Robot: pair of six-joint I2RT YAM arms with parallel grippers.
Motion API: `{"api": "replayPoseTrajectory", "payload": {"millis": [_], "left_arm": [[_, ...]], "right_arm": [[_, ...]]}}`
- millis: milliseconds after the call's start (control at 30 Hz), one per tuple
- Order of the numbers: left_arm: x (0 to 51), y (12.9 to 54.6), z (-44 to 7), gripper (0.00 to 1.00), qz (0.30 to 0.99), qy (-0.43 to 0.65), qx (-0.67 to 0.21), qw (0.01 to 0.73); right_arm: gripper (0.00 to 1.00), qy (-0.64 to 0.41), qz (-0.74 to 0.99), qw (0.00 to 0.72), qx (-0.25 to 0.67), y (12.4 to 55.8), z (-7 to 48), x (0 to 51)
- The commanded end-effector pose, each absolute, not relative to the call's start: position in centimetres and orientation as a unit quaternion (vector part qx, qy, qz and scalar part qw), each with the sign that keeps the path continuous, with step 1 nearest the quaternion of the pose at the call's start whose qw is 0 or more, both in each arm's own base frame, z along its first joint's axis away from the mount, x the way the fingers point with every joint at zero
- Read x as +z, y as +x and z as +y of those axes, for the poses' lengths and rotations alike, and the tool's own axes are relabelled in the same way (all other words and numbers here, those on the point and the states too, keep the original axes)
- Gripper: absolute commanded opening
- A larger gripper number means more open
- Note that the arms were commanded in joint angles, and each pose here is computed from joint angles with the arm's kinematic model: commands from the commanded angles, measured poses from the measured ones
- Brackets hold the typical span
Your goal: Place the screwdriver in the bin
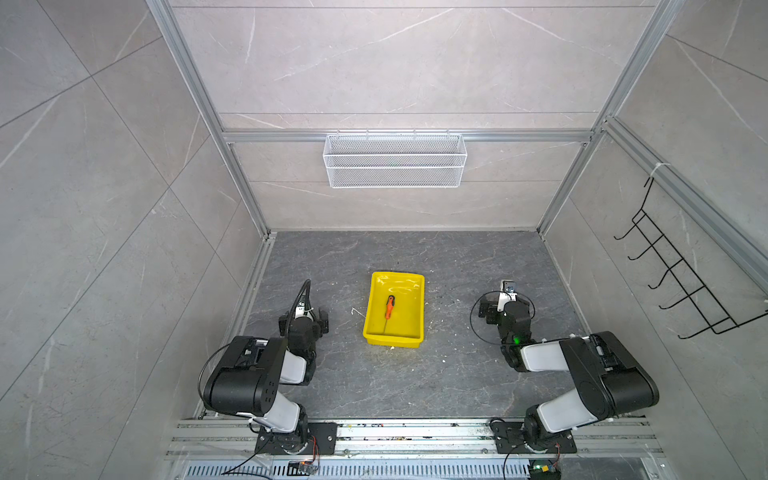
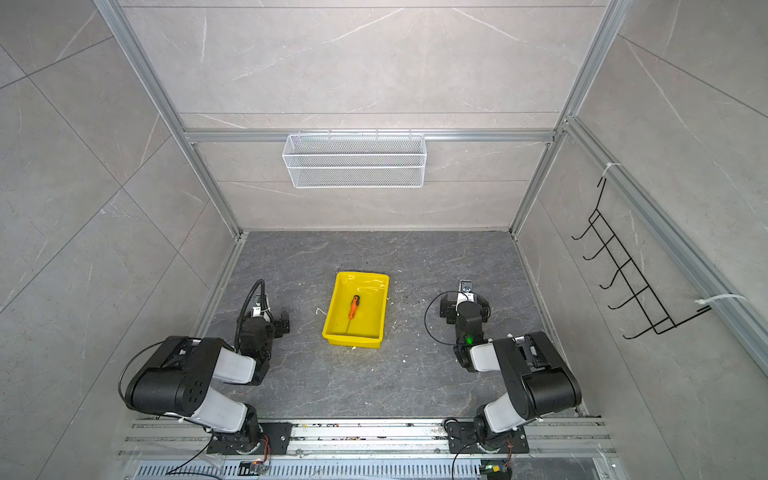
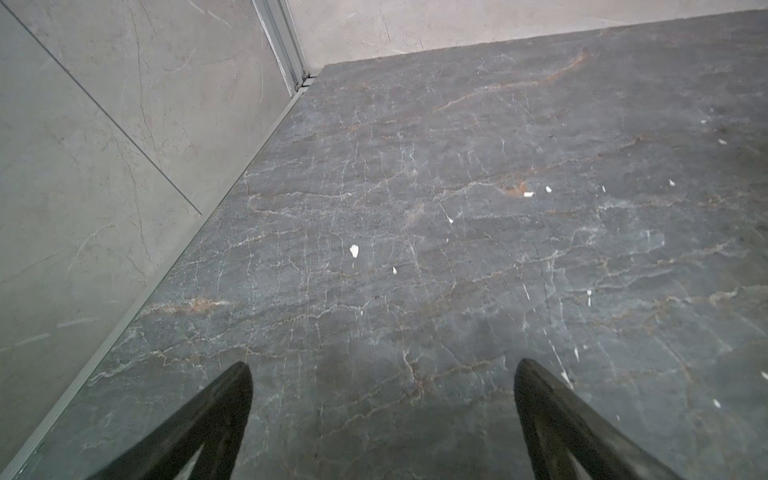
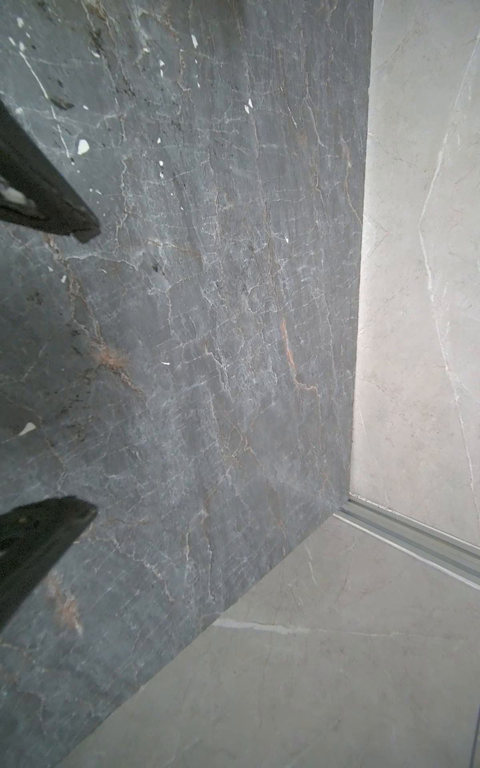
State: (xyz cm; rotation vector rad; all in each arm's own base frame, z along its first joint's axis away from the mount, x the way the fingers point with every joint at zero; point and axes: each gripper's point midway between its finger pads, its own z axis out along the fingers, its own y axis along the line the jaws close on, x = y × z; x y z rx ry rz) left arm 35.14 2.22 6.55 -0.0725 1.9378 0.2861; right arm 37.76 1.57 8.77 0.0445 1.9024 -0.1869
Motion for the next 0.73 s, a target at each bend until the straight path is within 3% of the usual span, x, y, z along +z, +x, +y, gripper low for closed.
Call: {"api": "replayPoseTrajectory", "payload": {"millis": [0,700], "left_arm": [[9.16,38.00,2.71,1.00,0.815,-0.050,0.085,0.571],[8.81,38.11,3.21,1.00,0.821,-0.056,0.075,0.563]], "right_arm": [[0.99,0.019,0.804,0.589,-0.076,38.26,1.69,9.78],[0.99,0.015,0.812,0.580,-0.057,38.60,1.61,9.49]]}}
